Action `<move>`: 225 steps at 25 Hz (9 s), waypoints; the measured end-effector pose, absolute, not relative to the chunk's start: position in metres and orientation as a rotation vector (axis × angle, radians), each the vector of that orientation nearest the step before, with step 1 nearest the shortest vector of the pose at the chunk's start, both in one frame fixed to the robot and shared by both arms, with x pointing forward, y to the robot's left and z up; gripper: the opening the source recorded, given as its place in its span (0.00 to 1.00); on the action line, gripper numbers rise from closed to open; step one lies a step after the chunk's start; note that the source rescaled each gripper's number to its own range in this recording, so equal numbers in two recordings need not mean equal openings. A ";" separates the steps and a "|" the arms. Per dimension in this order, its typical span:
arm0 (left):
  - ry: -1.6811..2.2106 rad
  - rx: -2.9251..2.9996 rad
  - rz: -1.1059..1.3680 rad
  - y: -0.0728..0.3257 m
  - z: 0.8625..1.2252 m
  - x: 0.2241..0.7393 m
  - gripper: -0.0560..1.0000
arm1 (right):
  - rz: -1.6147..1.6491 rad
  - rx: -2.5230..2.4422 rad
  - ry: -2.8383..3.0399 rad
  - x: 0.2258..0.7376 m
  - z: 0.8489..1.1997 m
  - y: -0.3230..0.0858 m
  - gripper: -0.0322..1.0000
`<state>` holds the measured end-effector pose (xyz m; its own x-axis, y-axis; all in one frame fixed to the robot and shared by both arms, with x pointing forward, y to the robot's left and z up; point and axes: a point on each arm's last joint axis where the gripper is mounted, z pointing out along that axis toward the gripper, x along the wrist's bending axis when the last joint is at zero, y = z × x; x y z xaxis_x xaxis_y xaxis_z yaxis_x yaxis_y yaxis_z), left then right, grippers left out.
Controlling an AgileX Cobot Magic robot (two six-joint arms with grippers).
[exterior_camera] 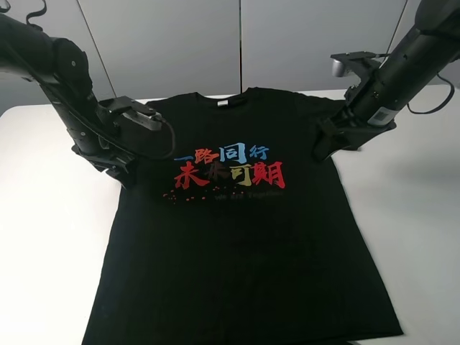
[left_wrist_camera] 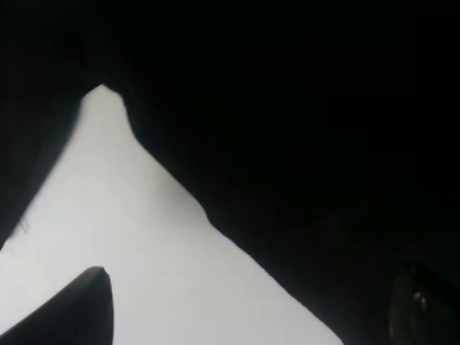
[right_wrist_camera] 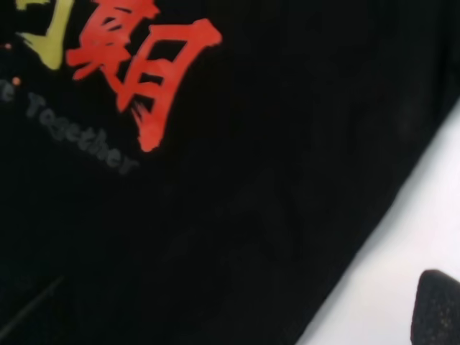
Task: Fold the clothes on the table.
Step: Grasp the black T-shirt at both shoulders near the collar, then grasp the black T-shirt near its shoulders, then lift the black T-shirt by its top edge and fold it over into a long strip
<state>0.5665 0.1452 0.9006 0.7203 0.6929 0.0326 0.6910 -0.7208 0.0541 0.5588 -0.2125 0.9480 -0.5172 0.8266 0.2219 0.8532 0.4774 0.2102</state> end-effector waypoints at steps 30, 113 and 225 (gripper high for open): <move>0.648 3.074 0.041 0.111 0.868 0.575 1.00 | -0.351 -1.042 -2.795 0.534 0.931 -0.143 1.00; 0.622 3.095 0.015 0.107 0.859 0.576 0.06 | 0.094 -0.959 -2.930 0.608 0.855 -0.166 0.28; 0.998 2.916 -0.049 0.148 1.006 0.465 0.05 | -0.197 -0.825 -2.821 0.461 1.012 -0.175 0.03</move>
